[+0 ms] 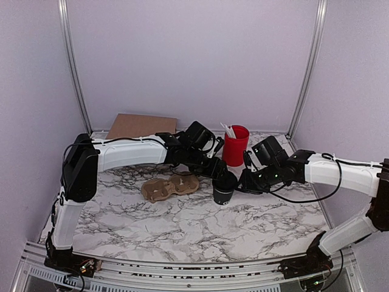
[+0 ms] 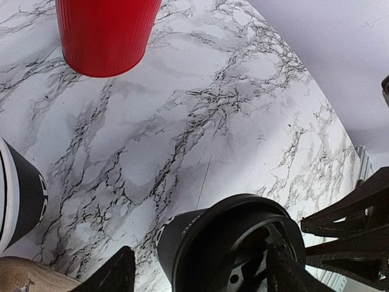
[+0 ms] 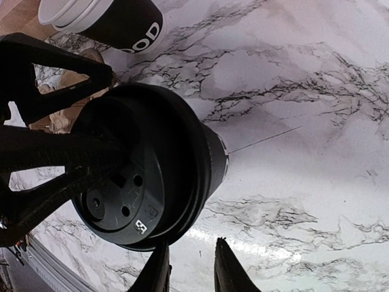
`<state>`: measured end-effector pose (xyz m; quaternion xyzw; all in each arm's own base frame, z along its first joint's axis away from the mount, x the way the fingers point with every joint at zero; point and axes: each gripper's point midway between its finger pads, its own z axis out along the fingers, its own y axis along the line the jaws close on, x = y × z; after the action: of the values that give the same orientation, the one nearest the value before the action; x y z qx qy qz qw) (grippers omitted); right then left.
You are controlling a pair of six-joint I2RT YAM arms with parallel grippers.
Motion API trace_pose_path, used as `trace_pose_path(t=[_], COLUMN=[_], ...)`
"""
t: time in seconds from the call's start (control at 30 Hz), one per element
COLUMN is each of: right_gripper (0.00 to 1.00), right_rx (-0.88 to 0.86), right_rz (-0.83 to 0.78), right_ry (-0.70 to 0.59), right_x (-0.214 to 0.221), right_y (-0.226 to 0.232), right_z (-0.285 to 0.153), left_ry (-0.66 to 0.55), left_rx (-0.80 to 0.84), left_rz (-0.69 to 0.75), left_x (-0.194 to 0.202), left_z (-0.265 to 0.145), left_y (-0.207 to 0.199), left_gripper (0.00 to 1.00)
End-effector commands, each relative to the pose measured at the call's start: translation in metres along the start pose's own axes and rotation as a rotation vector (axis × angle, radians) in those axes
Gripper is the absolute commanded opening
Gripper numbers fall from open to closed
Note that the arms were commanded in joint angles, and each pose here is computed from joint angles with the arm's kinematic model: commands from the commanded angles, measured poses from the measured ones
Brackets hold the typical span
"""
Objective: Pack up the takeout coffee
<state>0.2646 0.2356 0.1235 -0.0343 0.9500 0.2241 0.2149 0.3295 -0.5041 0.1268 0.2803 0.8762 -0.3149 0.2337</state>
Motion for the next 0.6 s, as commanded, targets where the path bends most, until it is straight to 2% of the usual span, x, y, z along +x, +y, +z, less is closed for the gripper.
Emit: trace_pose_path(t=[0.0, 0.17, 0.4, 0.57], right_gripper=[0.26, 0.26, 0.27, 0.28], right_rx=[-0.036, -0.036, -0.048, -0.081], right_rz=[-0.009, -0.022, -0.040, -0.060], right_ry=[-0.008, -0.031, -0.092, -0.103], right_x=[-0.001, -0.008, -0.042, -0.063], right_y=[0.016, 0.023, 0.010, 0.003], right_z=[-0.001, -0.007, -0.026, -0.022], left_ry=[-0.030, -0.043, -0.022, -0.002], left_rx=[0.008, 0.010, -0.003, -0.007], left_rz=[0.007, 0.003, -0.021, -0.032], left_x=[-0.014, -0.017, -0.006, 0.005], left_z=[-0.026, -0.035, -0.044, -0.042], left_y=[-0.009, -0.011, -0.007, -0.008], left_gripper=[0.75, 0.76, 0.77, 0.73])
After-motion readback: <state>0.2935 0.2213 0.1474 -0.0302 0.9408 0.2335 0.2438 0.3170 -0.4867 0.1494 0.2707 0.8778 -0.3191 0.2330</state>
